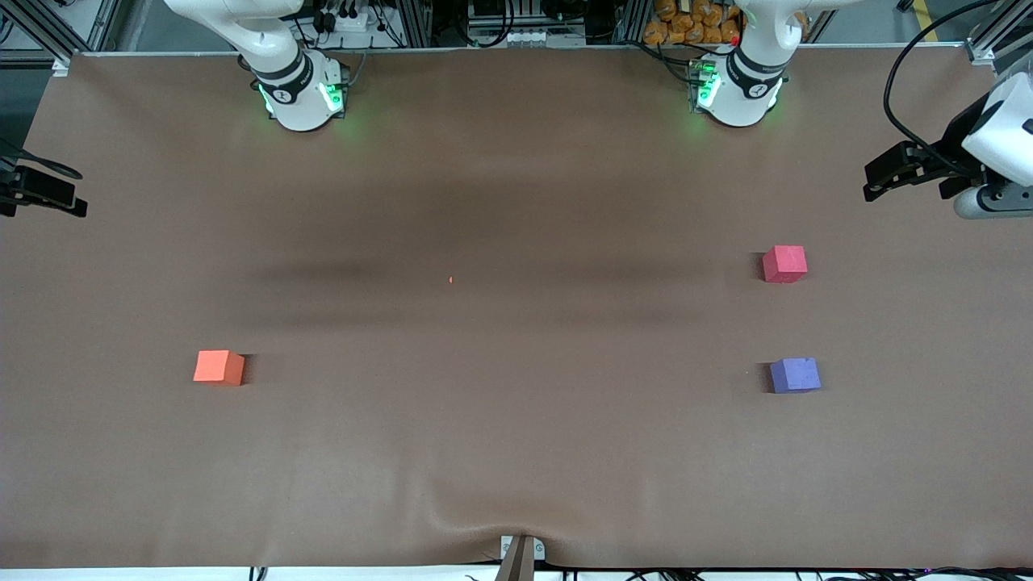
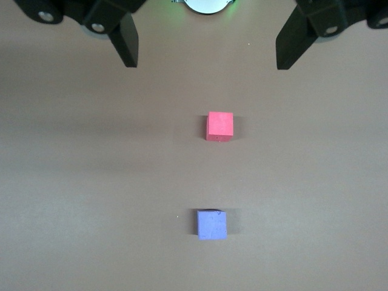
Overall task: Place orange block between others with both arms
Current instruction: 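Move the right gripper out toward the orange cube, then lower the right gripper over the orange cube and close on it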
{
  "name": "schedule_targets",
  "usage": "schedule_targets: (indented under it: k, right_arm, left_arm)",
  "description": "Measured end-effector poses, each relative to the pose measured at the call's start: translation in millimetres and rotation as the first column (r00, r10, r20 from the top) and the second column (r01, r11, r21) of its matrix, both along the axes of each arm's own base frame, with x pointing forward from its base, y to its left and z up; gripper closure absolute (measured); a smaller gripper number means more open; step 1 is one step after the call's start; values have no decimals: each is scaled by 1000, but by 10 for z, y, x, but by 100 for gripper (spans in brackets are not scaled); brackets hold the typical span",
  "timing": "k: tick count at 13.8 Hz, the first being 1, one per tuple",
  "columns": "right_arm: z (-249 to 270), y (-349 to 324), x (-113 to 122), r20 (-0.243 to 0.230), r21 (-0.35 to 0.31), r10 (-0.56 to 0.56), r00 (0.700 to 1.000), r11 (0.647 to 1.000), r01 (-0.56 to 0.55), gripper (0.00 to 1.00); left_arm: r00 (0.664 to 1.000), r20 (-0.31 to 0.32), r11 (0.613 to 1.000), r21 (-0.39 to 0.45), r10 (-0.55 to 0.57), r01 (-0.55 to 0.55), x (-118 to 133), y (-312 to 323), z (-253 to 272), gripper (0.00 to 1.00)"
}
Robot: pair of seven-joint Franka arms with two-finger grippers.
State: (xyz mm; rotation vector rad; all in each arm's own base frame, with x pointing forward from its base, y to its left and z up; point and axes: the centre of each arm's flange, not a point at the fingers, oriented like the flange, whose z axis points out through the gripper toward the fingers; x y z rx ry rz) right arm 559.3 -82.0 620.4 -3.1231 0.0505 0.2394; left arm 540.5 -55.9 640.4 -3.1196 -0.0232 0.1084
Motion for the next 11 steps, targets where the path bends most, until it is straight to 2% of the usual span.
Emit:
schedule_targets:
  k: [3,5,8,11]
  right_arm:
    - [-247,-172,93,-45,-23,-28,999,999,27,0]
    - [-581,-220,268,-76,-28,-34,996,999,32,0]
    - [-947,-241,536,-54,-43,-31,998,999,28,0]
    - [-1174,-188,647,-69,-45,-19,997,999,16,0]
  left_arm:
    - [1000,0,1000,0,-1,1,0,-5,-1,0]
    - [1000,0,1000,0,0,0,1,-1,-2,0]
    - [1000,0,1000,0,1,-1,1,3,0,0]
    - [1000,0,1000,0,1,-1,2,6,1,0]
